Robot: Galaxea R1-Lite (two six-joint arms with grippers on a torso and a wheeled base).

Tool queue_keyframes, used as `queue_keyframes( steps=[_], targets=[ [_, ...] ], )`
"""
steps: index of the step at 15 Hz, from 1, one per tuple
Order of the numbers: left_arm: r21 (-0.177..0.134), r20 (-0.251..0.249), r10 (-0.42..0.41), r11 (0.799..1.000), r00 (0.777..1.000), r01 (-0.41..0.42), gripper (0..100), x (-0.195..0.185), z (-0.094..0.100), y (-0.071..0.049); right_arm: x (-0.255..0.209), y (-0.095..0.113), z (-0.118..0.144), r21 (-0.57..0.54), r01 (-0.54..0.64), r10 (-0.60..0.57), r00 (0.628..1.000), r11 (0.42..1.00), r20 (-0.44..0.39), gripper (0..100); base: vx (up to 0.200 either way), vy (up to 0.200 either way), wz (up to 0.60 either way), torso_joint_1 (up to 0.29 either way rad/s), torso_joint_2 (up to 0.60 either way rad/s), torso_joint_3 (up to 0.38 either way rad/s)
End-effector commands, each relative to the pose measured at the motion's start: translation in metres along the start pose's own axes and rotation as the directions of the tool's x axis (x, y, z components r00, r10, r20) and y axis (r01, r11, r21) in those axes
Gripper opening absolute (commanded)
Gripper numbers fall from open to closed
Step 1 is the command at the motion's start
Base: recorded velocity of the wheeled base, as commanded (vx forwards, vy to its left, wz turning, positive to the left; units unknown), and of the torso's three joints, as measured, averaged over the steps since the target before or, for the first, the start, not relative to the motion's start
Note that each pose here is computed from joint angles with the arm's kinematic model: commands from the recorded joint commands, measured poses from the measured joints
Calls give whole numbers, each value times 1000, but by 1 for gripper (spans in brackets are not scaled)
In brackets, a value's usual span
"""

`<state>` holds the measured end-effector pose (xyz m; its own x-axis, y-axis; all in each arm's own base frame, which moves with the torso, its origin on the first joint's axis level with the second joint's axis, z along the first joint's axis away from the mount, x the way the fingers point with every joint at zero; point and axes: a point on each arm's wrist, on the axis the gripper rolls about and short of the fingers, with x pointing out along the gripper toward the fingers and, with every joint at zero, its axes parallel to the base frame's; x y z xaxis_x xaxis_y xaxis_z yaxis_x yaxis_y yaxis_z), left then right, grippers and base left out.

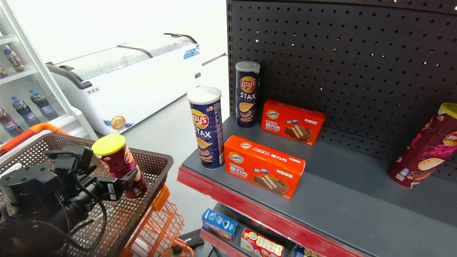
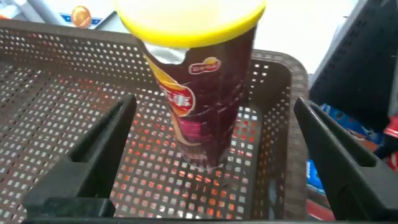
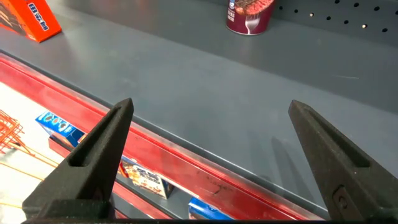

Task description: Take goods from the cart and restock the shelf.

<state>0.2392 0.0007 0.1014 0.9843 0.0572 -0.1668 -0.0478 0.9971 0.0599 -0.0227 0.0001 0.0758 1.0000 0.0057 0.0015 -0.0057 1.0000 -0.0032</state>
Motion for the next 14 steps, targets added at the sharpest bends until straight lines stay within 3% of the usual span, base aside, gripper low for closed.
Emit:
queue_keyframes(
  steps=[1, 5, 14],
  targets=[
    [5, -58, 6, 1000, 998, -6, 100, 11, -15, -1, 0, 0, 0, 0, 0, 0, 1000, 1000, -1, 100, 0, 0, 0, 0, 0, 0],
    [19, 12, 49, 999, 999, -49, 100, 46, -13, 0, 0, 0, 0, 0, 1, -1, 1000, 1000, -1, 100, 0, 0, 0, 0, 0, 0],
    [21, 36, 56, 998, 998, -57, 100, 79, -16, 1, 0, 0, 0, 0, 0, 0, 1000, 1000, -1, 100, 0, 0, 0, 0, 0, 0]
  ],
)
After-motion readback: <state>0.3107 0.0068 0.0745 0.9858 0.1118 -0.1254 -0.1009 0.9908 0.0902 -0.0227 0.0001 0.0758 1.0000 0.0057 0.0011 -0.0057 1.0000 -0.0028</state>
